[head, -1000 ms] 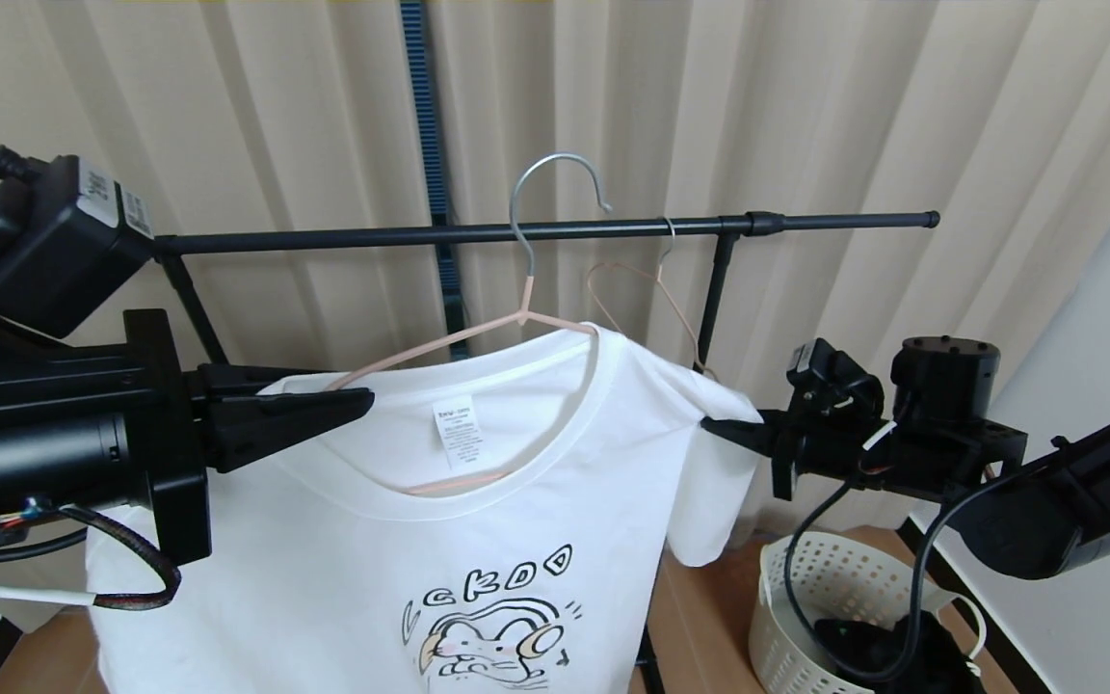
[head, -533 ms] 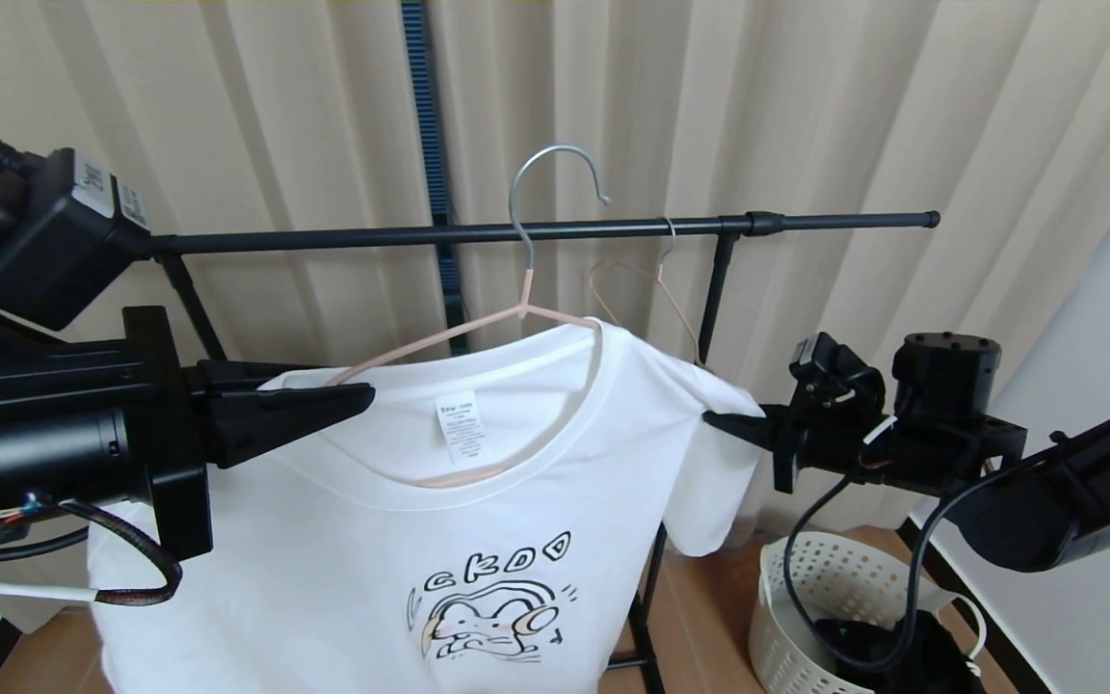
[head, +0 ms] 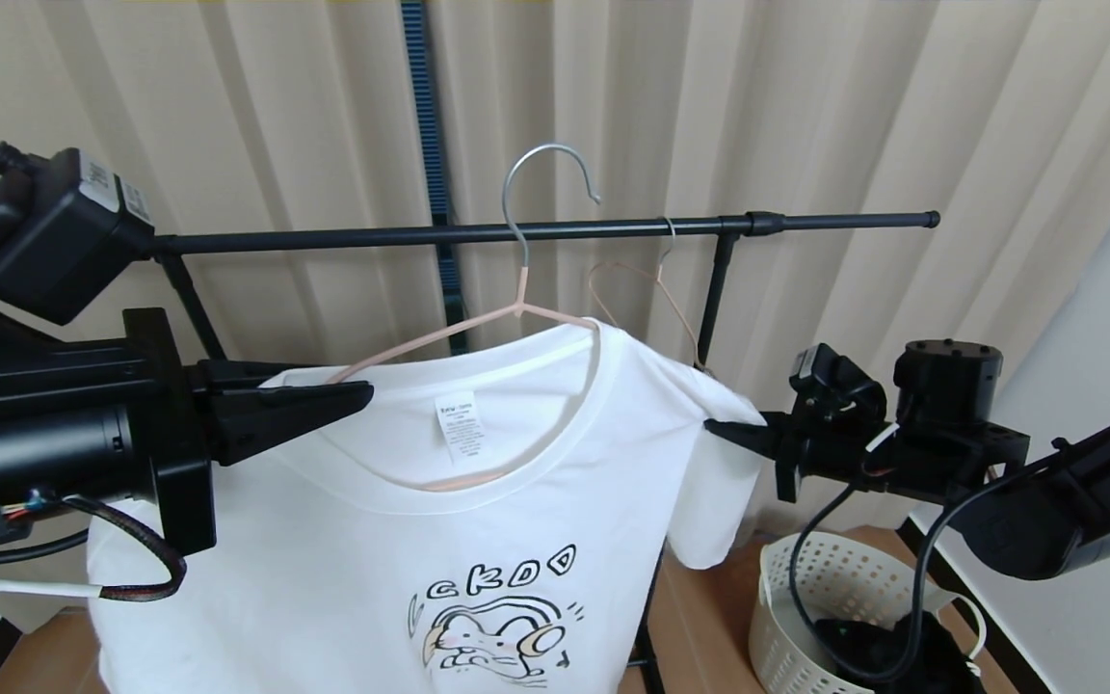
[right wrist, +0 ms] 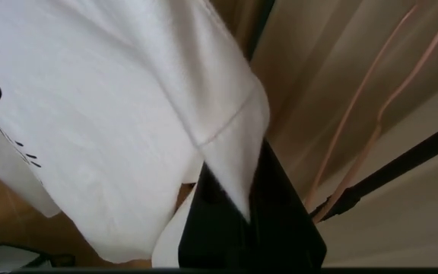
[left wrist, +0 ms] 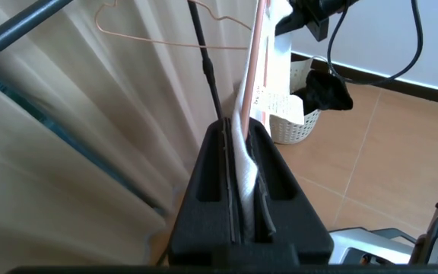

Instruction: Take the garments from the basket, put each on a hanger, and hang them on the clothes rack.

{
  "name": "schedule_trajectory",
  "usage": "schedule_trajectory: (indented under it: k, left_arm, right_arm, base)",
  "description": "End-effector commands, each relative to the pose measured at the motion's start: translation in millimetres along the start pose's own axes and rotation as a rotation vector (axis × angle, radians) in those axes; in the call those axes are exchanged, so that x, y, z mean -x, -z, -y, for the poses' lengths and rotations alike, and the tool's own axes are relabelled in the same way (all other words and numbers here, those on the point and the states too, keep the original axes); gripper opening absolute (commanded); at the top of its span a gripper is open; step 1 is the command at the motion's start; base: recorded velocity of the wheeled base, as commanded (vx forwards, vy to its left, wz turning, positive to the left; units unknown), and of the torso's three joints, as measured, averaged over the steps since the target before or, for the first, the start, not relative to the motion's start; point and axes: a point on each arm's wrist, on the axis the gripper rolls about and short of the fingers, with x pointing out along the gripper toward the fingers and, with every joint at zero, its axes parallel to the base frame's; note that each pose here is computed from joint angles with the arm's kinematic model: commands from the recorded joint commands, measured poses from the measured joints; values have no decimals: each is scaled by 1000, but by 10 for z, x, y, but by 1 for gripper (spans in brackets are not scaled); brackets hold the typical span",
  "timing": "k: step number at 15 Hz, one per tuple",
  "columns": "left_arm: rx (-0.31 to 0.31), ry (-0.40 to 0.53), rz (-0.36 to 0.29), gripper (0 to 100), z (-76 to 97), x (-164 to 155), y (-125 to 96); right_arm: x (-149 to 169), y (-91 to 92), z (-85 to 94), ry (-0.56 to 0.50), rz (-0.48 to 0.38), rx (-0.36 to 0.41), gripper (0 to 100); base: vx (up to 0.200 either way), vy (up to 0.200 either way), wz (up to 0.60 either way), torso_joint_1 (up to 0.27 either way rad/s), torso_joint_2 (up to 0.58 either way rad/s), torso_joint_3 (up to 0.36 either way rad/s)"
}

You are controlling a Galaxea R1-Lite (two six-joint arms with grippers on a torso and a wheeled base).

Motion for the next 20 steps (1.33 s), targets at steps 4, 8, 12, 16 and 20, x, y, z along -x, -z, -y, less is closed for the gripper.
schedule_trajectory:
  k: [4,8,12,16,20]
  left_arm:
    - [15,-34,-15,0,-27,-6,15]
    - [86,-113,-48,0,-113,40,103]
    - [158,-195,-93,0,-233,-10,174]
    - [245,-325,-137,0,-450,-450,265]
    - [312,-399,-177,0,-642,-811,312]
  right_arm:
    - [54,-46,-42,-4,10,10,100]
    - [170,-324,-158,-32,74,14,100]
    - [190,-618,-331,-33,128,-72,100]
    - [171,-766,-425,2,151,-121,100]
    - [167,-780,-417,2,154,-121,100]
  base:
    - [0,0,0,0,0,0]
    - [0,0,0,0,0,0]
    - [0,0,0,0,0,0]
    - [0,0,0,0,0,0]
    - [0,0,0,0,0,0]
